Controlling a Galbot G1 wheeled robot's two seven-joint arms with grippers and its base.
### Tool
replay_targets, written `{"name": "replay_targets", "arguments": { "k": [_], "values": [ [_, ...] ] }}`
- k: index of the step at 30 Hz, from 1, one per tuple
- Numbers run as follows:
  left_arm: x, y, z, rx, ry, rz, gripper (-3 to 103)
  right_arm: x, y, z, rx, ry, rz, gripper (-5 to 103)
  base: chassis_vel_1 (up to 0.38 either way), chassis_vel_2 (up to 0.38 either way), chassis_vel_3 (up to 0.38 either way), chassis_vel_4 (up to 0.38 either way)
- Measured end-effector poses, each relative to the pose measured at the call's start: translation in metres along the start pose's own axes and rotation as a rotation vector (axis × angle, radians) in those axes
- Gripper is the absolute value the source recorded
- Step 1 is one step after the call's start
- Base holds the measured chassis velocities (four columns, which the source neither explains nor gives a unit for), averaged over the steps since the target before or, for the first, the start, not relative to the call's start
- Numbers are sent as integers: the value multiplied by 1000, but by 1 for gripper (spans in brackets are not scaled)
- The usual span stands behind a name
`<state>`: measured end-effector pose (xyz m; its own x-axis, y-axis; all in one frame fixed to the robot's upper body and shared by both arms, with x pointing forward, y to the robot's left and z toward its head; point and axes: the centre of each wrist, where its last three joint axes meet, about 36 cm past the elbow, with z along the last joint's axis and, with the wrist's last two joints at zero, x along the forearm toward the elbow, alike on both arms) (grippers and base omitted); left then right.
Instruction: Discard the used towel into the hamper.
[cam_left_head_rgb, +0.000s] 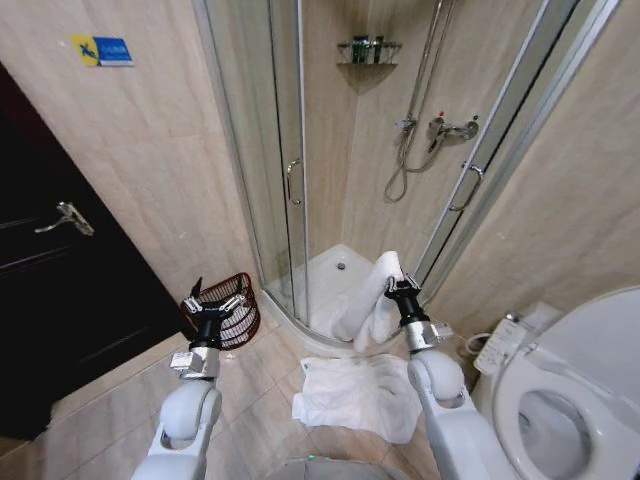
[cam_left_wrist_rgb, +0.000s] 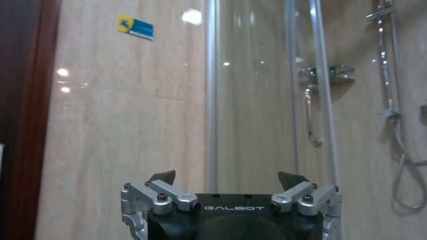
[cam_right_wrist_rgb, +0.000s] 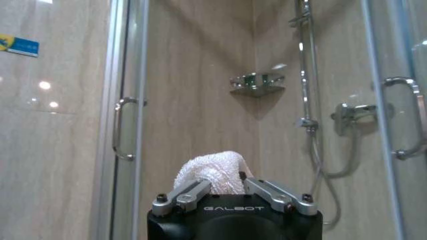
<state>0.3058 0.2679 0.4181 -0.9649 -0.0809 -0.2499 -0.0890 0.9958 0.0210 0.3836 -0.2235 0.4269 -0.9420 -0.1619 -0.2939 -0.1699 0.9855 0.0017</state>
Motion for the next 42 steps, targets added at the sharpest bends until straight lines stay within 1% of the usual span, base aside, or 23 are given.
{"name": "replay_targets", "arguments": {
  "k": [9, 17, 27, 33, 42],
  "values": [
    [0, 2, 0, -2, -3, -10, 100, 0, 4, 2, 6, 10, -3, 4, 63, 73, 65, 70],
    [2, 3, 1, 0, -47, -22, 100, 1, 8, 3, 16, 14, -12, 4, 87, 86, 94, 78],
    [2, 0, -4, 4, -62, -19, 100, 1, 6, 2, 23, 6, -27, 4, 6, 9, 5, -4],
    [4, -1, -6, 7, -59, -20, 100, 1, 5, 2, 27, 6, -32, 4, 111, 74, -61, -88],
    [6, -5, -11, 11, -25, -14, 100, 0, 4, 3, 21, 0, -36, 4, 162, 149, -176, -133]
  ]
}}
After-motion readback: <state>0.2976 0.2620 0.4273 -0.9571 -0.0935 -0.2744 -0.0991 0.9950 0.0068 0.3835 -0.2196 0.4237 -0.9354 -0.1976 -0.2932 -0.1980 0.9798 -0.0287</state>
